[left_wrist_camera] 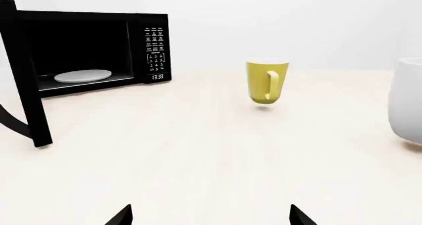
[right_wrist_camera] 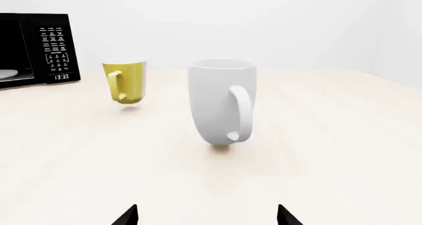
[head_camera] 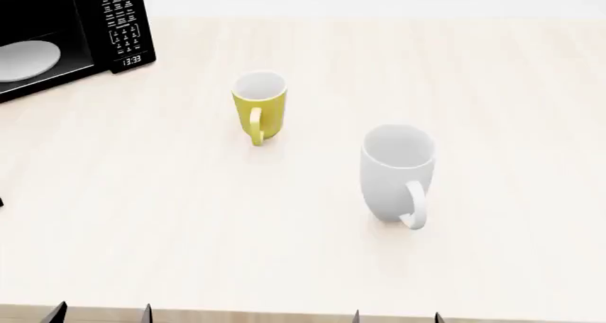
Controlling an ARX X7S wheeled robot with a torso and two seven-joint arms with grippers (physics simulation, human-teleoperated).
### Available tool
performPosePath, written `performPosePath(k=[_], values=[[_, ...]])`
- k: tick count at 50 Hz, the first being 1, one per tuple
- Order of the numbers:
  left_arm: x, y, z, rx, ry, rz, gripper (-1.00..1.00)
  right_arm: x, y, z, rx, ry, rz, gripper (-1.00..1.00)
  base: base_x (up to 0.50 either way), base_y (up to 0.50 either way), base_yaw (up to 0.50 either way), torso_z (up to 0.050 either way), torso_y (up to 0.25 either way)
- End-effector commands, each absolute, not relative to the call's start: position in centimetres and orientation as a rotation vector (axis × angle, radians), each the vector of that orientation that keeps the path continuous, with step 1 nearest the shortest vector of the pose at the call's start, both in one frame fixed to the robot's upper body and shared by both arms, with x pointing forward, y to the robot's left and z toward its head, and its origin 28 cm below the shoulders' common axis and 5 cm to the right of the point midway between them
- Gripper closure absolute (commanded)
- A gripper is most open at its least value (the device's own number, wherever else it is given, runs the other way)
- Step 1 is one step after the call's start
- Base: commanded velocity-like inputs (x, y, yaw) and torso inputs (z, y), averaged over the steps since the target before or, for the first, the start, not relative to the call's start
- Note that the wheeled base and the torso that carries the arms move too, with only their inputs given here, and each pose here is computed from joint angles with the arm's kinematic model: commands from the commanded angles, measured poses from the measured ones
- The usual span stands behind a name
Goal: Put the yellow and white mug to the front of the white mug.
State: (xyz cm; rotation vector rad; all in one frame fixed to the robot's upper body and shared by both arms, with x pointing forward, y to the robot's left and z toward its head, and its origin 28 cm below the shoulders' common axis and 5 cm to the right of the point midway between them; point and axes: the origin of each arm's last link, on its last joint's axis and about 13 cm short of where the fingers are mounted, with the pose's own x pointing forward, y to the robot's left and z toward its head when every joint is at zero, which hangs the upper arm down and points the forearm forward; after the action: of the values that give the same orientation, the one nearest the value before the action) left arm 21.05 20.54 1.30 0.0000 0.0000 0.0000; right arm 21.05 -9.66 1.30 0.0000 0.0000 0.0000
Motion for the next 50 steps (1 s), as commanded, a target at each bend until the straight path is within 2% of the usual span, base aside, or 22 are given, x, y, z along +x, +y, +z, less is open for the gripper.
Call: performPosePath(k=[1, 17, 27, 42, 50], values=[[21.0, 20.5, 1.4, -0.003, 0.002, -0.018, -1.00, 21.1, -9.5, 1.5, 0.038, -0.006, 0.023, -1.00, 0.00, 0.00, 0.00, 0.000, 0.000], [21.2, 20.6, 1.2, 0.004, 0.013, -0.038, -1.00, 21.2, -9.7, 1.6, 0.052, 0.012, 0.005, -1.00, 0.00, 0.00, 0.00, 0.000, 0.000], [21.3, 20.7, 1.2, 0.008, 0.016, -0.035, -1.00, 20.3, -12.7, 3.0, 0.063, 0.003, -0.128, -1.00, 0.00, 0.00, 0.00, 0.000, 0.000], [21.4, 21.2, 1.6, 0.000, 0.005, -0.020, -1.00, 19.8, -14.4, 3.4, 0.127, -0.020, -0.191, -1.00, 0.00, 0.00, 0.00, 0.000, 0.000], [21.4, 21.3, 1.7, -0.006, 0.002, -0.023, -1.00, 19.3, -14.8, 3.7, 0.194, -0.076, -0.195, -1.00, 0.36, -0.26, 0.00, 0.000, 0.000]])
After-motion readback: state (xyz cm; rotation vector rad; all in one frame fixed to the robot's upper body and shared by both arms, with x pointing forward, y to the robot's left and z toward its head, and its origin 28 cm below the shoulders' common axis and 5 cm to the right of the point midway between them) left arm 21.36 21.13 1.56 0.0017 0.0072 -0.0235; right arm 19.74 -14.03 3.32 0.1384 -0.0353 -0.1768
